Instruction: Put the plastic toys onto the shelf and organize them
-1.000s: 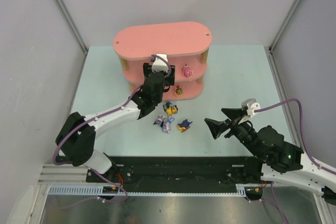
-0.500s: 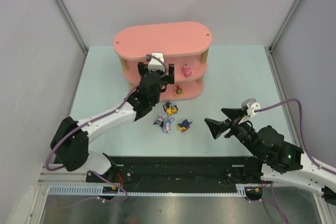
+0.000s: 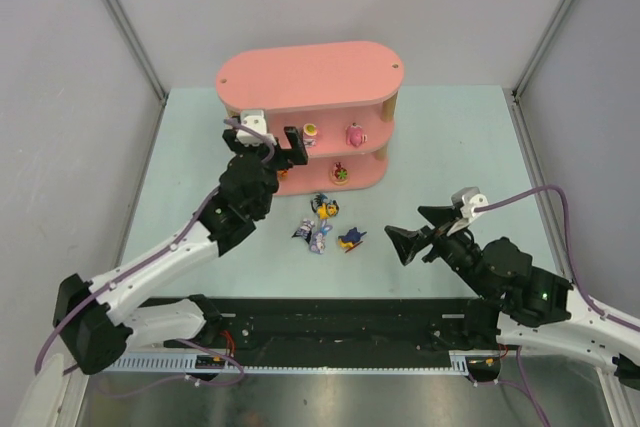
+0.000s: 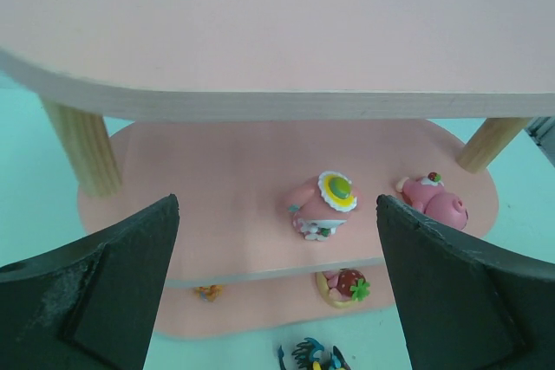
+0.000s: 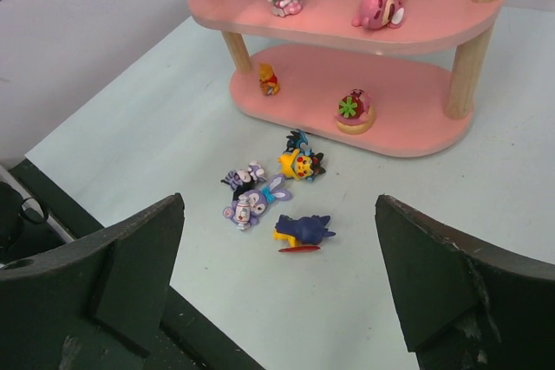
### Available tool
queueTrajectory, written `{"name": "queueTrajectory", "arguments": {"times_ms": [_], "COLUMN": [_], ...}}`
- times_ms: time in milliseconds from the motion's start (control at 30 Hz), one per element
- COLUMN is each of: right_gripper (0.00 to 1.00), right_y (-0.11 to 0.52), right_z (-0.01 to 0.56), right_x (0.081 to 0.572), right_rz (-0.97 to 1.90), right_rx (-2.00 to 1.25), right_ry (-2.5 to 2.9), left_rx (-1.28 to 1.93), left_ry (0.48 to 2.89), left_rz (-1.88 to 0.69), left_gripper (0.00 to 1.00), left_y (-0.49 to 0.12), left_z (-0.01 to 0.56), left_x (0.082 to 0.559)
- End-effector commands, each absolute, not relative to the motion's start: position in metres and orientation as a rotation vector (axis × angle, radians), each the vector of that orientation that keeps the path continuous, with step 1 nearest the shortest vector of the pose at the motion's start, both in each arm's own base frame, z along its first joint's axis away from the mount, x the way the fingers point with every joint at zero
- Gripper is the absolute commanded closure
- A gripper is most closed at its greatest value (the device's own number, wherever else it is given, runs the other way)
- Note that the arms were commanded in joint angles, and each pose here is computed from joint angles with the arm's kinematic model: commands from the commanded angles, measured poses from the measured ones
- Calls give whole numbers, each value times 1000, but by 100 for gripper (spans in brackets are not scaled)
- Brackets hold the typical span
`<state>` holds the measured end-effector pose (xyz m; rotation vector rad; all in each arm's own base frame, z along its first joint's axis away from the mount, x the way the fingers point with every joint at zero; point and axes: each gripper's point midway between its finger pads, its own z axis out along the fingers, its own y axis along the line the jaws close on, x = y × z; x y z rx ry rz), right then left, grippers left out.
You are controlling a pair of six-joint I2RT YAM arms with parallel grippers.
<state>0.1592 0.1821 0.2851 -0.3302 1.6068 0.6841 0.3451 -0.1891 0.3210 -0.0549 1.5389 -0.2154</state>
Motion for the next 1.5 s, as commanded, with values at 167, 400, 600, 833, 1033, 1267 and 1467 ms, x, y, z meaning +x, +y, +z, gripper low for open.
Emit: {"name": "queueTrajectory", "arguments": {"times_ms": [167,400,600,833,1033,1267,1467], "right_gripper": [0,0,0,11,16,12,10], "right_y": [188,208,228,245,272,300,305], "right_z": [284,234,198,166,155,155,129], "right_x": [175,198,212,224,245,269,291], "right_rz": [649,625,661,621,666,699,720], "right_rx": [-223,-176,-199,-211,-210,-228,-227], "right_ry": [1653,1854,1951,2006,1921,1814,1841], "left_rx": [-103,-226,-213,-247,-230,-228,-215], "left_ry": [1581,1689,1820,1925,1943,1924,1919], "left_rz": [-364,-393,-458,-485,-495,-501,-526], "left_gripper": [0,0,2,5,5,4,3], "left_y": [-159,-128,-133,-140,-145,-141,-144], "left_z": [303,250,192,146,140,140,139], "left_x": [292,261,241,234,233,231,229]}}
